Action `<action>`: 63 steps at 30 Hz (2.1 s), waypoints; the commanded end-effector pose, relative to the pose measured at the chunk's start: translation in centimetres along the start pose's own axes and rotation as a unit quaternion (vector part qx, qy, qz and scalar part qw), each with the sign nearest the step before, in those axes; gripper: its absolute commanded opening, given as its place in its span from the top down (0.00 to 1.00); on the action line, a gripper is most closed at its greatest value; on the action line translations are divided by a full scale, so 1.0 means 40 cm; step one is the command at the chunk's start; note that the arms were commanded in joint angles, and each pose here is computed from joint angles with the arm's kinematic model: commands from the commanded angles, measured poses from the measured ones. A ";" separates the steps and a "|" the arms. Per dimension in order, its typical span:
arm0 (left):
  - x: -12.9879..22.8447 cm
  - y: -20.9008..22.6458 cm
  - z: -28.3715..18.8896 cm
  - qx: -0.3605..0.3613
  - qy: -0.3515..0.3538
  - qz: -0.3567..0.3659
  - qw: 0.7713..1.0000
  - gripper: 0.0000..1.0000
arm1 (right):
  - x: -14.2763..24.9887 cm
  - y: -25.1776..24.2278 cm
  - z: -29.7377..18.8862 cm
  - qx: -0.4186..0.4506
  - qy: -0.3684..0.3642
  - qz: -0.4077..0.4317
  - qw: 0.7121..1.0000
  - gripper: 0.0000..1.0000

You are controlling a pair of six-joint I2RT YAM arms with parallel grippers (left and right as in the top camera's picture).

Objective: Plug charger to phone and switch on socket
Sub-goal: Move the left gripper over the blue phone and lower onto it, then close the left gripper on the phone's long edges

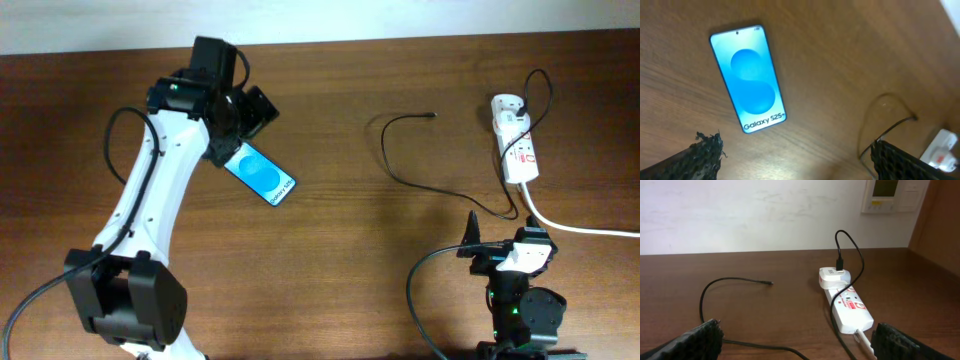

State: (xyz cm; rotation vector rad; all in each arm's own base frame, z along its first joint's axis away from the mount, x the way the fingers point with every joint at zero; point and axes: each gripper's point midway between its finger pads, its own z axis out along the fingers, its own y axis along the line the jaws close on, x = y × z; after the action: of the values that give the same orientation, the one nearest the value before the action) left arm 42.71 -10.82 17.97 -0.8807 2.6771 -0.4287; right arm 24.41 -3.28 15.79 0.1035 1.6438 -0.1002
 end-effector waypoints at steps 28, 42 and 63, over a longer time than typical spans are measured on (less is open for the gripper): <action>0.018 0.107 0.273 -0.166 0.080 -0.073 0.980 0.01 | 0.007 0.003 0.000 -0.003 0.002 -0.002 1.000 0.01; 0.079 0.182 0.423 -0.216 0.140 -0.085 0.963 0.01 | 0.007 0.003 0.000 -0.003 0.002 -0.002 1.000 0.01; 0.145 0.264 0.483 -0.246 0.168 -0.099 0.950 0.01 | 0.007 0.003 0.000 -0.003 0.002 -0.002 1.000 0.01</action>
State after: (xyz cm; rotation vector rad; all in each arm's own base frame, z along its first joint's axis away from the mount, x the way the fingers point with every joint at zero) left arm 42.50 -10.69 -0.19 -1.2627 3.0095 -0.0857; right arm 24.41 -3.28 15.79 0.1032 1.6438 -0.1004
